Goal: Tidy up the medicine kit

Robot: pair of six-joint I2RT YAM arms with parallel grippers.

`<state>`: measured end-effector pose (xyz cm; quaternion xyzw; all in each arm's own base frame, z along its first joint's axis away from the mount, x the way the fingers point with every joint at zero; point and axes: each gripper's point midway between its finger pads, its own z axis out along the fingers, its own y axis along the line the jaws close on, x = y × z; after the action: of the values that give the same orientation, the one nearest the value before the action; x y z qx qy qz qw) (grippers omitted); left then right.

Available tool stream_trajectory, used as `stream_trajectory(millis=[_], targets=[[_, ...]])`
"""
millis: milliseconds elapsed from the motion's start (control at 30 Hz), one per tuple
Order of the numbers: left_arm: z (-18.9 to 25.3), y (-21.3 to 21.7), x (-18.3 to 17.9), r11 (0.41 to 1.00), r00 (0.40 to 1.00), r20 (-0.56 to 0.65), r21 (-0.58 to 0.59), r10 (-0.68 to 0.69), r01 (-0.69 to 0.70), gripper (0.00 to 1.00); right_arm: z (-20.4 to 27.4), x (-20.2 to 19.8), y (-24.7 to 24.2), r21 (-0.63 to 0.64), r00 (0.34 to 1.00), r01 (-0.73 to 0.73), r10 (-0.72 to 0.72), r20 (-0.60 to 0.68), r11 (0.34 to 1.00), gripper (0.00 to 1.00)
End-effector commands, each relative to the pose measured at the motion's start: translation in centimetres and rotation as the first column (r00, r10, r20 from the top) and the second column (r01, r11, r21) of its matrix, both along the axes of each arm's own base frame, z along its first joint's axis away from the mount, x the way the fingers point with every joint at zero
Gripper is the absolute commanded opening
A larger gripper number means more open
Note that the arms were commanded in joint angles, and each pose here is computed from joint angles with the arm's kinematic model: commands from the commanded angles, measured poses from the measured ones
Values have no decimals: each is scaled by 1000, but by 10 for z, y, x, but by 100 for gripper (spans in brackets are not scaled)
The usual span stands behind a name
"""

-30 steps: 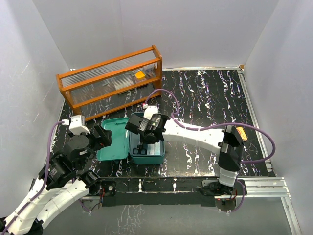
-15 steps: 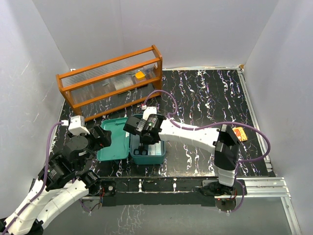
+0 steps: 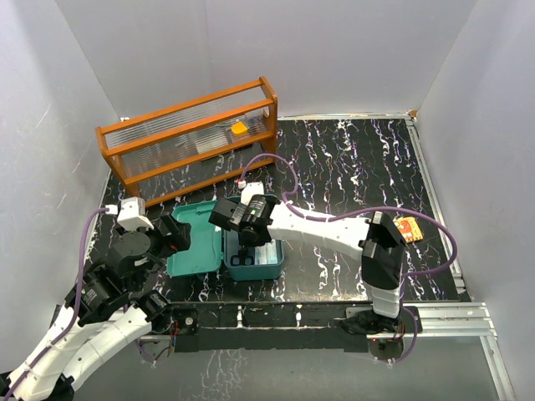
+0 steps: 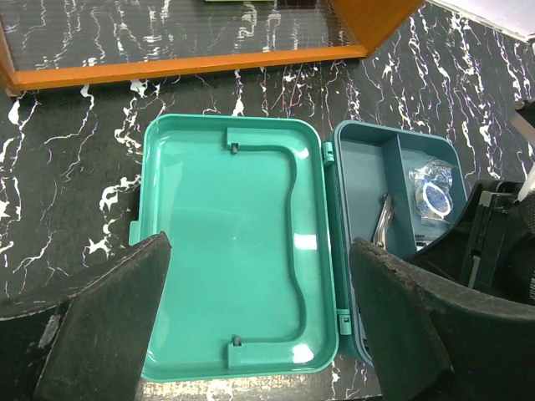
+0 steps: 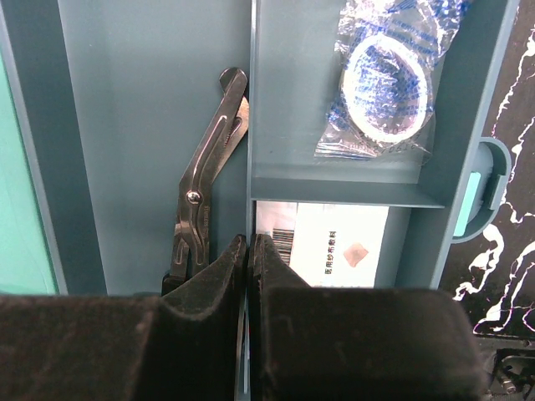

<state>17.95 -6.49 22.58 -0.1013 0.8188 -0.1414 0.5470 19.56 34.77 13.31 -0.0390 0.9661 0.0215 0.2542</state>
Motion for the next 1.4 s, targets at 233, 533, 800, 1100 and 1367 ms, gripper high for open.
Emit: stream_trajectory(millis=[233,533,800,1100,1367], targets=[[0,-10,1,999,999,3,2,-52,52,89,4,11,13,53,999,-34,33,26,998,0],[-10,-21,-1,998,991,-111,1,-69,69,92,48,23,17,153,991,-36,16,131,988,27],[-9,-33,2,996,978,-192,16,-79,84,92,98,31,1,247,969,-17,-45,242,969,32],[-20,-54,26,983,947,-309,124,-89,133,71,114,51,-56,368,929,49,-178,324,928,38],[4,-54,88,992,947,-305,35,-103,119,58,100,67,-95,387,934,77,-202,293,919,39]])
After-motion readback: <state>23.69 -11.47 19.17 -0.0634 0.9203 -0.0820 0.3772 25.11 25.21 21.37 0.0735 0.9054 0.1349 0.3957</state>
